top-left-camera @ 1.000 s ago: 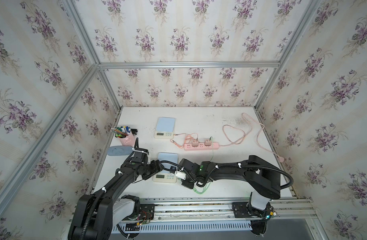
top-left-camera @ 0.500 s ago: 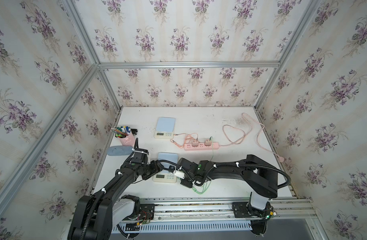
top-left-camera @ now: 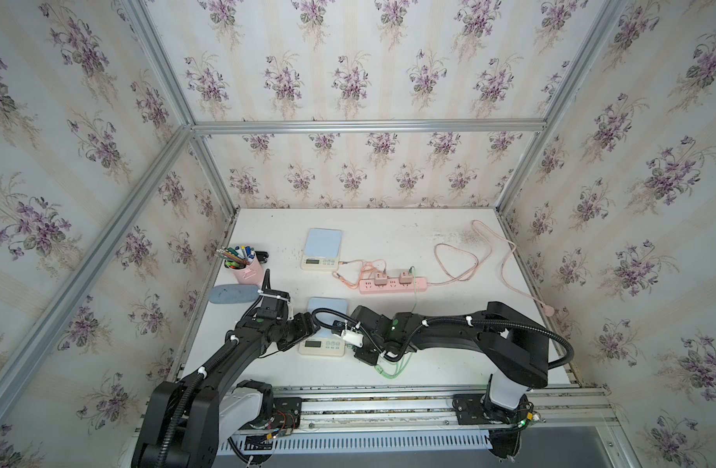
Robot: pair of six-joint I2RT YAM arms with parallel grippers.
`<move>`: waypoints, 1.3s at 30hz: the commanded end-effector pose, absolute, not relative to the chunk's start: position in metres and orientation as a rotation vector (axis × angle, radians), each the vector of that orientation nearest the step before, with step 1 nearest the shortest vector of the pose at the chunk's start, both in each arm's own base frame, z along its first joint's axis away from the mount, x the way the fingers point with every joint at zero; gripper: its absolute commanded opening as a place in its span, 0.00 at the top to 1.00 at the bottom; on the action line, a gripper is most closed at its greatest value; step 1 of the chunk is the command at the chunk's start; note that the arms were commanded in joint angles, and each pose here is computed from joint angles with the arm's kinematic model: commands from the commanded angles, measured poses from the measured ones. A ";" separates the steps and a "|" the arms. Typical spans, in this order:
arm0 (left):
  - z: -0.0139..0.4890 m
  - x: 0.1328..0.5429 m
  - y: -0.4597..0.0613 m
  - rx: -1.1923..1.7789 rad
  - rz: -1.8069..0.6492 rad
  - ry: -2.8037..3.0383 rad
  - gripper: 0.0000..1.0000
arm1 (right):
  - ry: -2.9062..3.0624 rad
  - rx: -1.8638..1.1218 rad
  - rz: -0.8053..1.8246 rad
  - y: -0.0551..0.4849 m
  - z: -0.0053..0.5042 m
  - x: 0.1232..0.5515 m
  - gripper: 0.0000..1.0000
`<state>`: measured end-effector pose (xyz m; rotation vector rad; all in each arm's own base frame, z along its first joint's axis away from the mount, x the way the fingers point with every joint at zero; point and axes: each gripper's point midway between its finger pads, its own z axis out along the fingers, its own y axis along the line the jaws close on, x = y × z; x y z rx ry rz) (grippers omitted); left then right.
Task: Charge the electronic scale
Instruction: Insert the charging cable into the electronic scale.
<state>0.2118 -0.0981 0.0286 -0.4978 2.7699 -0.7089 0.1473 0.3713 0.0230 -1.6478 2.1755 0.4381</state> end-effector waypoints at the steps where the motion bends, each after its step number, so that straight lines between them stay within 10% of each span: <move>1: 0.019 0.196 -0.093 -0.548 -0.662 2.839 0.23 | 2.153 -1.646 0.470 0.376 0.028 0.148 1.00; 39: 0.005 0.171 -0.102 -0.564 -0.620 2.882 0.26 | 2.183 -1.704 0.478 0.394 0.023 0.151 1.00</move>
